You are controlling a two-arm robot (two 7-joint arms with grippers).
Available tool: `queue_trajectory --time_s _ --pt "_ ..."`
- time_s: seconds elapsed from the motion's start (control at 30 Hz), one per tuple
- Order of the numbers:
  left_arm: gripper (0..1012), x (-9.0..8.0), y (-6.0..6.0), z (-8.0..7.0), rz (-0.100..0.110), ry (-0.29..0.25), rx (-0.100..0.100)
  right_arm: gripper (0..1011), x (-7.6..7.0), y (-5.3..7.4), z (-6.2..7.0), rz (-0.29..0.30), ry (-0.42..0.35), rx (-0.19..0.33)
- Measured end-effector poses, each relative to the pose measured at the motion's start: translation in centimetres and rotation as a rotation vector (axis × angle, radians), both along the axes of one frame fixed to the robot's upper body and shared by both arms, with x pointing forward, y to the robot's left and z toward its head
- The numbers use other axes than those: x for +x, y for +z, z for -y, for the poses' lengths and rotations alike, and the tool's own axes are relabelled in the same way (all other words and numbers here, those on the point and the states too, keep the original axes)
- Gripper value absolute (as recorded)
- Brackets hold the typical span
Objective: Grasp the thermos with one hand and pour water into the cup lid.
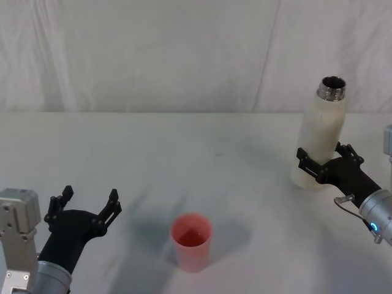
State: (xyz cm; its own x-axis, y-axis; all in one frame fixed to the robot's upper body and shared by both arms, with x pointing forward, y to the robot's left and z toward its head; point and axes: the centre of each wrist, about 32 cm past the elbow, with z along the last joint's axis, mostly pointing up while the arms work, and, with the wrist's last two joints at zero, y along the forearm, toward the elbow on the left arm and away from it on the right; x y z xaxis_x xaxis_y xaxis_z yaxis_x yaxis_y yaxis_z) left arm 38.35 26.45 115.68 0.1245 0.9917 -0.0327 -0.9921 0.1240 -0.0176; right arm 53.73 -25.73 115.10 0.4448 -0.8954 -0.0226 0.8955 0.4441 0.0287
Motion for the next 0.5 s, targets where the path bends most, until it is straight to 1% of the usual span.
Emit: queue_trajectory --time_s 0.27,0.5 --pt "1001 0.00 0.00 0.00 0.000 0.000 0.000 950 0.14 -0.29 -0.12 -0.006 0.005 -0.004" --pt "1001 0.00 0.00 0.00 0.000 0.000 0.000 950 0.18 -0.49 -0.31 -0.005 0.028 -0.011"
